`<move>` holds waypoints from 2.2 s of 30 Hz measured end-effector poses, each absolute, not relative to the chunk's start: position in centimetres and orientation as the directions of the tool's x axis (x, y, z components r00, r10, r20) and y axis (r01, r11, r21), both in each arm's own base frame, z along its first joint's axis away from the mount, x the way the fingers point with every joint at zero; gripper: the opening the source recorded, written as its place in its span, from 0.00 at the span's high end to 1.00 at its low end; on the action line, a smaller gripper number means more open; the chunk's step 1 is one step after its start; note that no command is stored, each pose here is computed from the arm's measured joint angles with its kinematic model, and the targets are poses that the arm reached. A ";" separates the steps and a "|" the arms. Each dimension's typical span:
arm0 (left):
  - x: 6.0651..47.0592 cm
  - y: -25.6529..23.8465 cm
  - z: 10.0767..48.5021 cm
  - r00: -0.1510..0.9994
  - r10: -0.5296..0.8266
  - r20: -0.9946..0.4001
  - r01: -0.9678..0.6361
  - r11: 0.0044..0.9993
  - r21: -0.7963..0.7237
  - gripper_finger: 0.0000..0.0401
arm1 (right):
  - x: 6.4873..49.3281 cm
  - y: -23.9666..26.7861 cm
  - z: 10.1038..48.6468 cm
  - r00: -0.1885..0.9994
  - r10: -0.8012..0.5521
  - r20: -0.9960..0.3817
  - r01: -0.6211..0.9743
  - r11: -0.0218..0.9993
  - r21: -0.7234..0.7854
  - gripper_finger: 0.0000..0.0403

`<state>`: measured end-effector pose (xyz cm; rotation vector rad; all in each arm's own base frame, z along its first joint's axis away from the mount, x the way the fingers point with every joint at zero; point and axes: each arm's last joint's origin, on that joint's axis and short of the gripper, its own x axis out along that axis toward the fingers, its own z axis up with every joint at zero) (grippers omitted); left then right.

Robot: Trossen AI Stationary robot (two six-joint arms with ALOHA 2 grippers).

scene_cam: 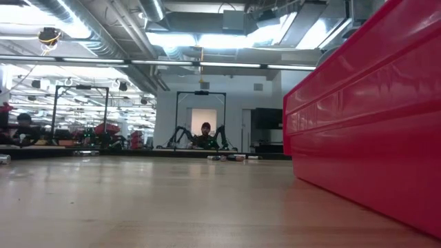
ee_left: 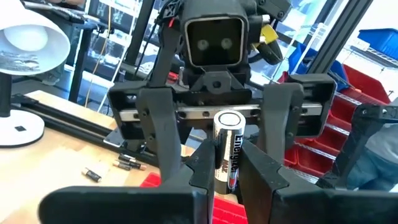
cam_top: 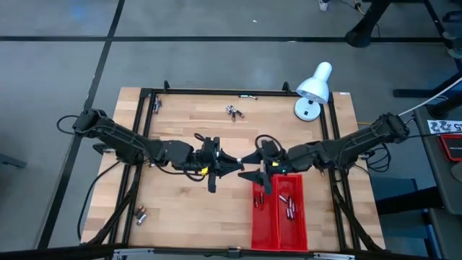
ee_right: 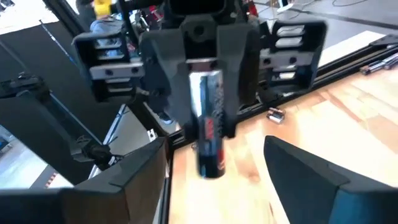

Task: Sort batteries
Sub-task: Put the silver battery into the right red bin

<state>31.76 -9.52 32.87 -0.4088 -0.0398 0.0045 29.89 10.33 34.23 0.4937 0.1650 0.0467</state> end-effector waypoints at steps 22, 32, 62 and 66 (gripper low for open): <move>32.0 -8.9 32.5 1.000 0.031 0.003 -0.027 0.909 -0.417 0.88 | 30.0 9.8 34.1 0.983 0.092 -0.161 -0.015 0.905 0.425 0.88; 31.9 -9.1 32.2 0.999 0.029 -0.027 -0.037 0.927 -0.373 0.73 | 30.0 9.9 34.1 0.982 0.095 -0.164 -0.021 0.915 0.404 0.88; 31.9 -8.8 31.5 0.993 0.058 -0.105 -0.095 0.914 -0.394 0.39 | 30.0 9.9 33.8 0.979 0.092 -0.182 -0.016 0.924 0.381 0.88; 31.9 -8.8 31.3 0.991 0.059 -0.117 -0.101 0.909 -0.405 0.39 | 30.0 9.9 33.8 0.979 0.092 -0.184 -0.016 0.925 0.381 0.88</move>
